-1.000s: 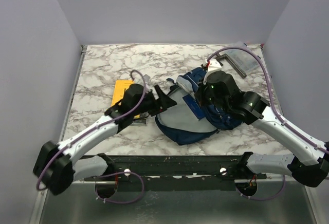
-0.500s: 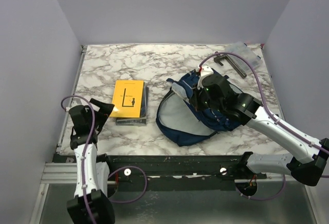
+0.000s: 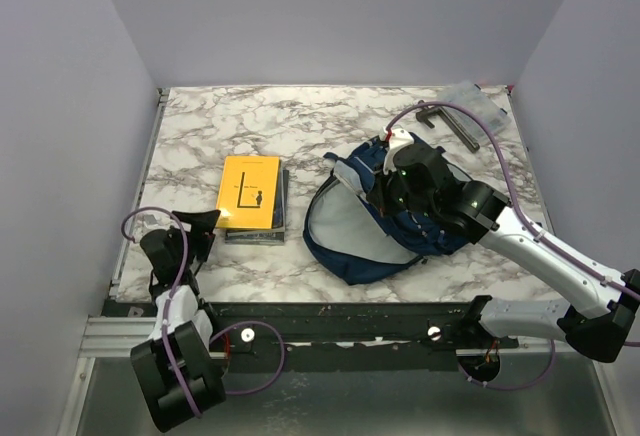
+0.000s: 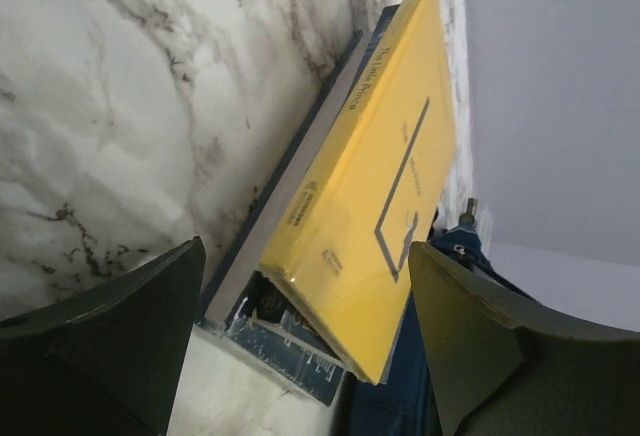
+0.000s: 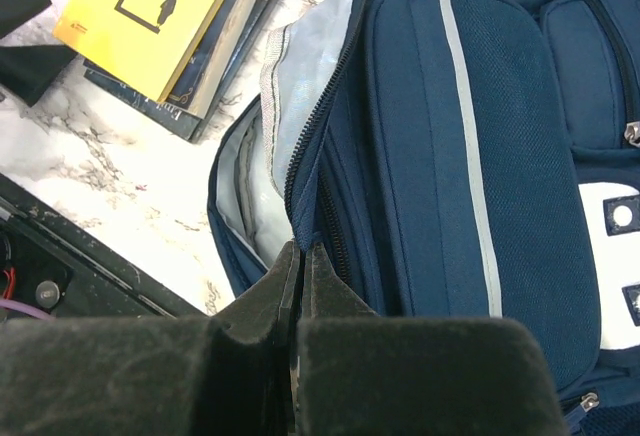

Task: Pack the student bag
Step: Place the book in the student bag.

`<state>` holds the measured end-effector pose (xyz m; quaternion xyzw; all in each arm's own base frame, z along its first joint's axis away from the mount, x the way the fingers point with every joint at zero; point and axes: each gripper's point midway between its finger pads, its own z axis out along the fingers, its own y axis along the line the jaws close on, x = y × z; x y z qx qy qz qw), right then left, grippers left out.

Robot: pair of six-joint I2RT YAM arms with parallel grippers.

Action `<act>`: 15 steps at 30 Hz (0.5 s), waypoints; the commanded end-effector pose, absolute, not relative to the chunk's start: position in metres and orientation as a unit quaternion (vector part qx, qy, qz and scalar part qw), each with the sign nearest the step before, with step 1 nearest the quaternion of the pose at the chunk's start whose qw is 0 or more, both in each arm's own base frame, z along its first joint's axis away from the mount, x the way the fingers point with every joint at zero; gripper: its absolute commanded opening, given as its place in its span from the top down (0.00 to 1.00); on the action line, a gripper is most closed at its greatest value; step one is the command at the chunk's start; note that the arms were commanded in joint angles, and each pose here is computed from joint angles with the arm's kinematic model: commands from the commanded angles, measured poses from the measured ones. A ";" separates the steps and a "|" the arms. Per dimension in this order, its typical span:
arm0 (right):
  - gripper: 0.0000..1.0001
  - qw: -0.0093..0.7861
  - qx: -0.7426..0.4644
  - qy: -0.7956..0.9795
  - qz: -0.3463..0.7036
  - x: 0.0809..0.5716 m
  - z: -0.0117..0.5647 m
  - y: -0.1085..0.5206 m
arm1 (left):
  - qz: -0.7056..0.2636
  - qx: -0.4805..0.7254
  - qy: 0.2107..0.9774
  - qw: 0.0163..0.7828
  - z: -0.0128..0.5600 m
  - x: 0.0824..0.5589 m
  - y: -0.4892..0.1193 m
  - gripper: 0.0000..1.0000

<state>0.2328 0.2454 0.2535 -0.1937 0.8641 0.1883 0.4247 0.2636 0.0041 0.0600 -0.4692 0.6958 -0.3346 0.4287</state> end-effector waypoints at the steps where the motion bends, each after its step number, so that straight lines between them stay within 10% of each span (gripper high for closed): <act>1: 0.99 0.475 -0.192 0.824 0.243 0.238 0.302 0.261 | -0.368 -0.440 0.657 0.490 0.091 0.279 0.008 0.18; 15: 0.99 0.495 -0.192 0.810 0.248 0.240 0.324 0.261 | -0.421 -0.458 0.665 0.413 0.063 0.282 -0.021 0.38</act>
